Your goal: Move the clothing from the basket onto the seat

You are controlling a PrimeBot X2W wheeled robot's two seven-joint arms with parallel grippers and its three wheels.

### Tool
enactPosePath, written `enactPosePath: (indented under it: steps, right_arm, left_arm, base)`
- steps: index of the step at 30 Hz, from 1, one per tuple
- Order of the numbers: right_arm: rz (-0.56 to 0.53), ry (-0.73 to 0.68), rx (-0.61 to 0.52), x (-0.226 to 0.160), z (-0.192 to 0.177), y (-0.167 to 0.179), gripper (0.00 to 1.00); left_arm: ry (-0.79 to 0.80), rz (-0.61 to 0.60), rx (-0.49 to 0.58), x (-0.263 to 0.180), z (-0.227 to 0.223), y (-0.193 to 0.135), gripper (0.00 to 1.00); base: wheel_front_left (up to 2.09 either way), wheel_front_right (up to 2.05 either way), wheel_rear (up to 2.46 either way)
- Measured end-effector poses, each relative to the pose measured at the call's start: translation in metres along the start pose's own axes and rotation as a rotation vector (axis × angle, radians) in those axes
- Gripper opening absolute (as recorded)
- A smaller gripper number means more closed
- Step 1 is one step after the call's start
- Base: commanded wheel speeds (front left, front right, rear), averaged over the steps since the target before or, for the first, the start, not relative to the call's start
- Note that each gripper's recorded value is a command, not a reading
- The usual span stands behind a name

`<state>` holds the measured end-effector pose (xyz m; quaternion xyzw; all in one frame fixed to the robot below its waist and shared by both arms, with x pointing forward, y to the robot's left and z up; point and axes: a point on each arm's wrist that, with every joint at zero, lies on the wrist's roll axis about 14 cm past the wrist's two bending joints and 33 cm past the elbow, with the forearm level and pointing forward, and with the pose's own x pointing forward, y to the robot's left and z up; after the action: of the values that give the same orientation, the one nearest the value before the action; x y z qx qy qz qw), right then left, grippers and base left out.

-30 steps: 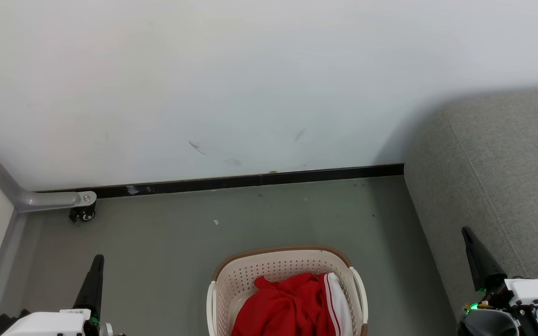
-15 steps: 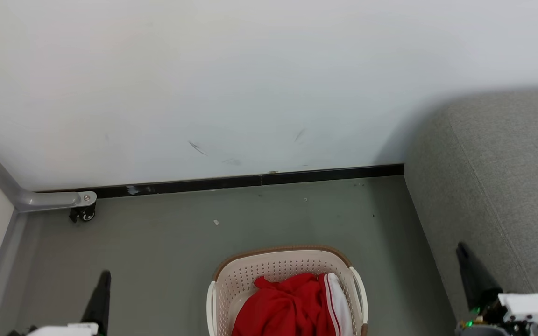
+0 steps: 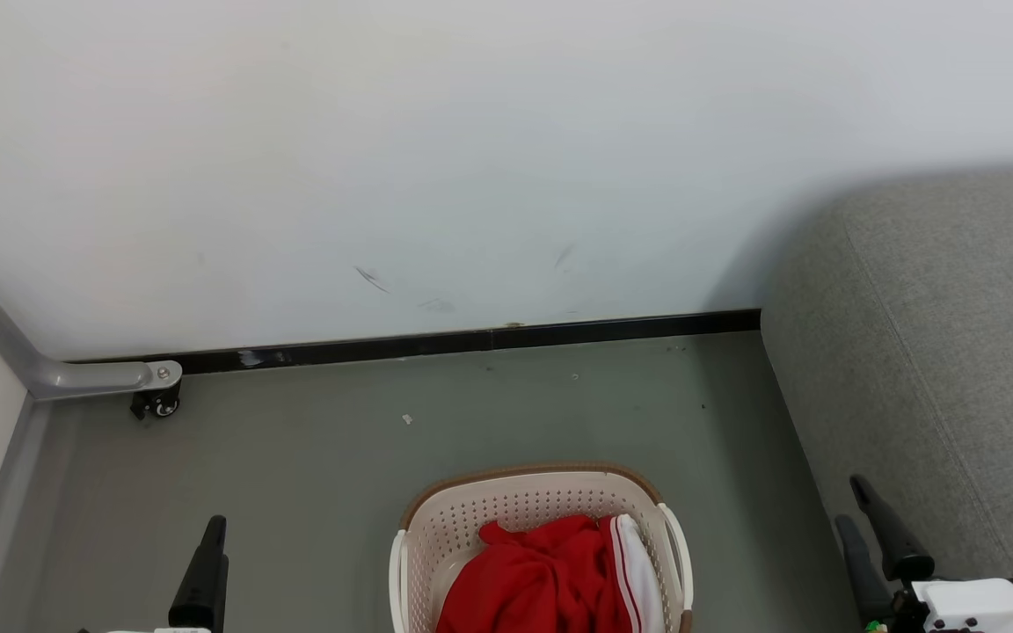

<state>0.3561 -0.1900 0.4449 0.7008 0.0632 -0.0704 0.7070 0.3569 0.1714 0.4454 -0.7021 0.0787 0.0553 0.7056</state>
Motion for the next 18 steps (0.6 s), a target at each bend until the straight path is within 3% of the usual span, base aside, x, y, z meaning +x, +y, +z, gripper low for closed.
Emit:
enactPosePath:
  steps: [11, 18]
  right_arm:
    - [0.028, -0.013, -0.131, 0.001, -0.001, 0.01, 1.0]
    - [0.056, 0.001, -0.284, 0.003, -0.009, 0.019, 1.0]
  left_arm:
    - [0.005, -0.01, 0.152, 0.001, -0.003, -0.006, 1.0]
    - [-0.007, -0.04, 0.316, 0.003, -0.002, -0.019, 1.0]
  base:
    - [0.0, 0.0, 0.0]
    - [0.0, 0.0, 0.0]
